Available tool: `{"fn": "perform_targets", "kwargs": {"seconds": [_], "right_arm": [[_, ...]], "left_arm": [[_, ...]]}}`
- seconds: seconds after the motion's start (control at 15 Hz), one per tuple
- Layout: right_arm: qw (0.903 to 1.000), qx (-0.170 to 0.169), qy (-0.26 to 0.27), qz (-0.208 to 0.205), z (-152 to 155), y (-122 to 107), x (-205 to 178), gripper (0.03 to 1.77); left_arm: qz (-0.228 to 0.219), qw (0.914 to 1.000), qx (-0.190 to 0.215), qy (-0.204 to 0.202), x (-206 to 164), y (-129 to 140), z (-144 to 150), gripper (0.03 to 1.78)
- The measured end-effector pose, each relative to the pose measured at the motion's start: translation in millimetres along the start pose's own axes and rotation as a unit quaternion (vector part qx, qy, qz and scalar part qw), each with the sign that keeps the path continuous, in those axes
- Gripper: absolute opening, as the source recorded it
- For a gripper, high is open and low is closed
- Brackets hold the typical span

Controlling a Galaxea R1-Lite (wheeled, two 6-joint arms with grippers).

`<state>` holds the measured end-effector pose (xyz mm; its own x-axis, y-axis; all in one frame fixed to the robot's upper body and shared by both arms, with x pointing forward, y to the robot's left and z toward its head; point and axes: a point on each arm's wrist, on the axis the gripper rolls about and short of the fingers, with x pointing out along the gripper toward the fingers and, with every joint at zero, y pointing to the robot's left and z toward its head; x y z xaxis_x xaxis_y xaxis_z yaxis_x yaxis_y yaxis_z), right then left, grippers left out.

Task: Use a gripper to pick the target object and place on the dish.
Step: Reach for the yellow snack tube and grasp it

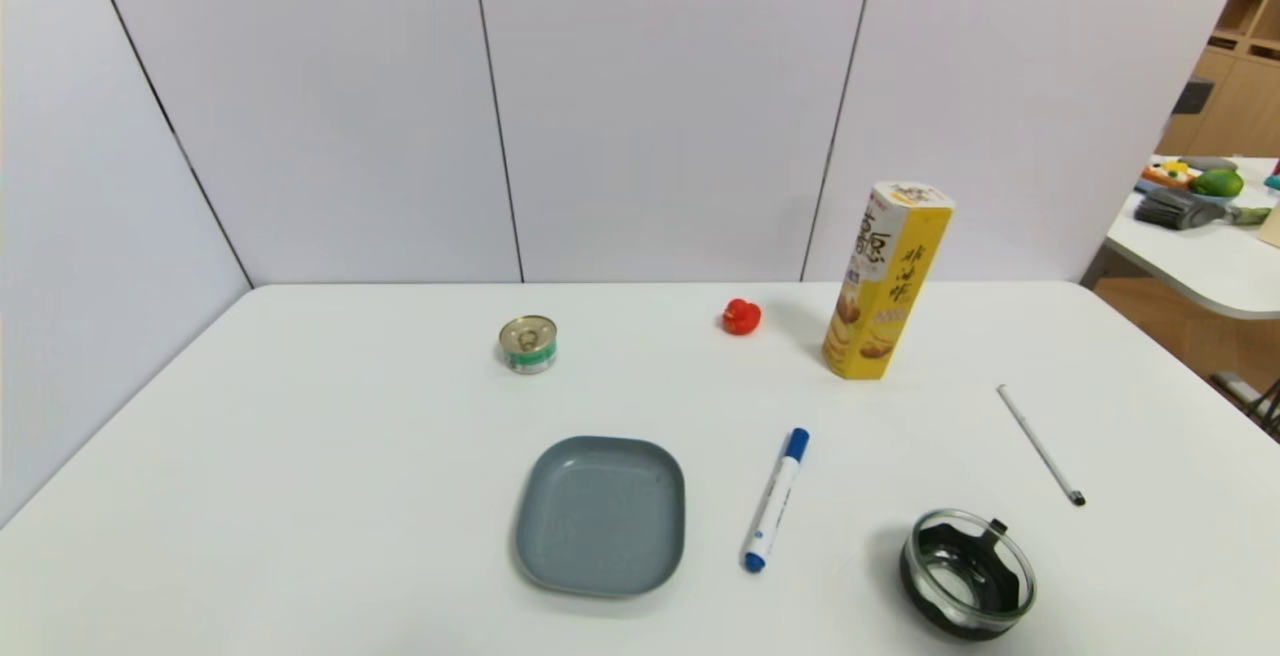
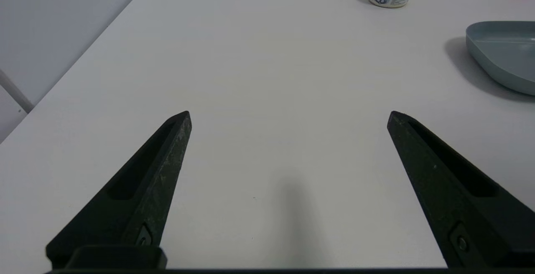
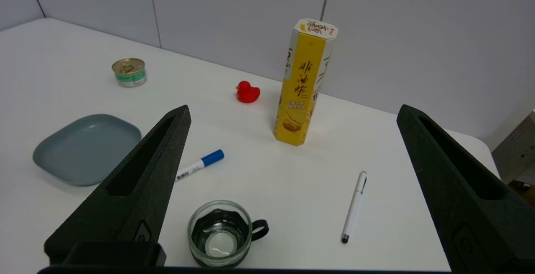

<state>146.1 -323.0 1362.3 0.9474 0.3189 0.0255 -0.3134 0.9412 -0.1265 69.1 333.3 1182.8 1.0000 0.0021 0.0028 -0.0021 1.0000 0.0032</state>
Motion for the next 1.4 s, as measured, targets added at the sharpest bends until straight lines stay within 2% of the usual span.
{"fn": "perform_targets", "kwargs": {"seconds": [0.4, 0.8, 1.0, 1.4], "right_arm": [[0.9992, -0.001, 0.032, 0.025, 17.8, -7.8, 84.8, 1.71], [0.9942, 0.003, 0.103, 0.031, -10.0, -13.8, 173.3, 1.71], [0.9918, 0.008, 0.125, 0.025, -20.9, -19.1, 199.3, 1.71], [0.9844, 0.023, 0.174, 0.017, -48.1, -24.4, 221.8, 1.71]], "left_arm": [[0.000, 1.0000, 0.000, 0.000, 0.0, 0.0, 0.0, 1.69], [0.000, 1.0000, 0.000, 0.000, 0.0, 0.0, 0.0, 1.69], [0.000, 1.0000, 0.000, 0.000, 0.0, 0.0, 0.0, 1.69], [0.000, 1.0000, 0.000, 0.000, 0.0, 0.0, 0.0, 1.69]]}}
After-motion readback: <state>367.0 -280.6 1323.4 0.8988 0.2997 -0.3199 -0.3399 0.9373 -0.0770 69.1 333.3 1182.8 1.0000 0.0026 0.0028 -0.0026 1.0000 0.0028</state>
